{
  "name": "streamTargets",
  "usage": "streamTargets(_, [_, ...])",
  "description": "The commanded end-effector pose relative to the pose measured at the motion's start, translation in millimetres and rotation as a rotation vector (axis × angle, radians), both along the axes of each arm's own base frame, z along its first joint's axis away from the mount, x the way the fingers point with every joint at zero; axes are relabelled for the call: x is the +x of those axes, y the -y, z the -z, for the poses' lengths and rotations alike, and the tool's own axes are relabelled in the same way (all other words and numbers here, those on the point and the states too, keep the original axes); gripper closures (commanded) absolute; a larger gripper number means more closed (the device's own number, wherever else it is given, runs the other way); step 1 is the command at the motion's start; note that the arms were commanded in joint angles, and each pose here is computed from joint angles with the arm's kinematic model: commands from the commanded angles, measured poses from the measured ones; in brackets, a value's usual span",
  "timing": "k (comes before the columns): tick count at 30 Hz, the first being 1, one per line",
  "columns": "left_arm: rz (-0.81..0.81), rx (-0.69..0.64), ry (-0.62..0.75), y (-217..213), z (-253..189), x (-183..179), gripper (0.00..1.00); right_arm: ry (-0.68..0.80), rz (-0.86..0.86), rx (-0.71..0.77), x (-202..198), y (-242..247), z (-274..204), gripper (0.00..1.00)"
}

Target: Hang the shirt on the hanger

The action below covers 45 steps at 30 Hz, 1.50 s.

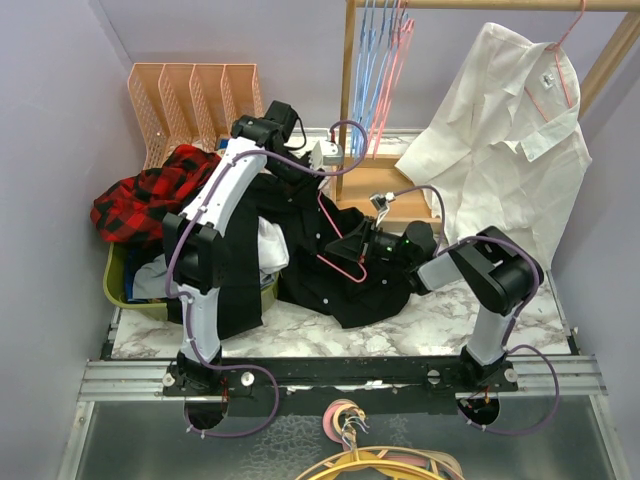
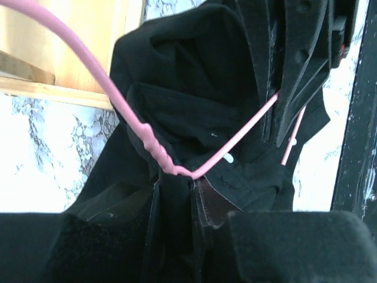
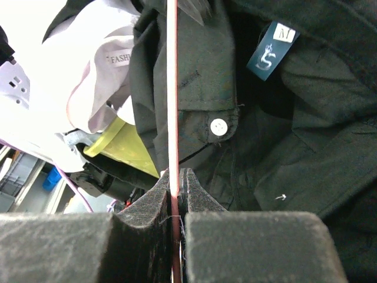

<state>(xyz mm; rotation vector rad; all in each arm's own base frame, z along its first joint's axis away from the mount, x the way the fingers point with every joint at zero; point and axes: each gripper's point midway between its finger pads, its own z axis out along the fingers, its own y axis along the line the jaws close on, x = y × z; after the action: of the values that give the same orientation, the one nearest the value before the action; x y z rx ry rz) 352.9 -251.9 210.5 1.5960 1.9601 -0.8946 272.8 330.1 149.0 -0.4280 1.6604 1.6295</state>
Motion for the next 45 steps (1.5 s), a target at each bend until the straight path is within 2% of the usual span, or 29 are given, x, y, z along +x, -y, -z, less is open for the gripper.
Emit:
streamTargets(1, [0.019, 0.073, 0.011, -13.0, 2.9, -16.9, 0.77, 0.176, 0.008, 0.067, 1.0, -1.7, -43.6, 0.99])
streamTargets(2, [0.019, 0.077, 0.018, -14.0, 2.7, -16.9, 0.81, 0.178, 0.007, 0.067, 0.5, -1.6, -43.8, 0.99])
streamTargets(4, [0.006, 0.076, 0.039, -14.4, 1.4, -13.3, 1.0, 0.176, 0.01, 0.066, 0.7, -1.2, -43.6, 0.99])
streamTargets(8, [-0.027, 0.053, 0.102, -13.0, -7.4, -7.3, 1.0, 0.175, 0.011, 0.068, -0.2, -0.6, -44.7, 0.99])
streamTargets(13, [-0.119, -0.015, 0.268, -12.7, -41.6, 5.0, 1.0, 0.176, 0.016, 0.065, -0.8, 0.5, -48.7, 0.98])
streamTargets(14, [-0.144, -0.033, 0.307, -13.0, -51.5, 7.9, 1.0, 0.172, 0.017, 0.062, -0.9, 0.7, -48.2, 0.94])
streamTargets(15, [-0.173, -0.049, 0.326, -13.4, -57.9, 9.7, 1.0, 0.17, 0.018, 0.06, -1.0, 0.8, -49.2, 0.86])
streamTargets(18, [-0.202, -0.089, 0.373, -15.0, -80.0, 6.1, 1.0, 0.167, 0.03, 0.043, -2.2, 3.5, -51.7, 0.49])
streamTargets(19, [-0.208, -0.085, 0.364, -15.8, -80.7, 4.8, 1.0, 0.171, 0.041, 0.038, -2.9, 5.4, -53.4, 0.31])
streamTargets(21, [-0.202, -0.08, 0.363, -17.7, -83.4, 0.9, 1.0, 0.187, 0.078, 0.026, -3.0, 11.3, -58.3, 0.04])
streamTargets(22, [-0.206, -0.082, 0.366, -18.7, -84.7, -0.8, 1.0, 0.199, 0.103, 0.016, -2.5, 14.9, -60.1, 0.0])
streamTargets(27, [-0.201, -0.078, 0.358, -22.8, -84.4, -11.2, 1.0, 0.236, 0.277, -0.038, -1.5, 43.4, -68.1, 0.01])
streamTargets(31, [-0.184, -0.084, 0.343, -21.5, -90.1, -24.1, 1.0, 0.195, 0.492, -0.048, -12.5, 89.3, -61.0, 0.01])
streamTargets(35, [-0.167, -0.1, 0.344, -18.1, -100.7, -37.5, 1.0, 0.123, 0.62, -0.071, -32.4, 126.9, -45.5, 0.01])
streamTargets(37, [-0.161, -0.117, 0.334, -16.8, -106.5, -44.4, 1.0, 0.106, 0.624, -0.087, -44.0, 135.0, -36.2, 0.0])
streamTargets(40, [-0.146, -0.147, 0.297, -14.8, -114.4, -58.6, 1.0, 0.091, 0.565, -0.103, -60.7, 133.6, -22.7, 0.05])
streamTargets(45, [-0.116, -0.197, 0.284, -15.3, -134.3, -78.6, 1.0, 0.119, 0.451, -0.083, -70.3, 117.1, -26.3, 0.23])
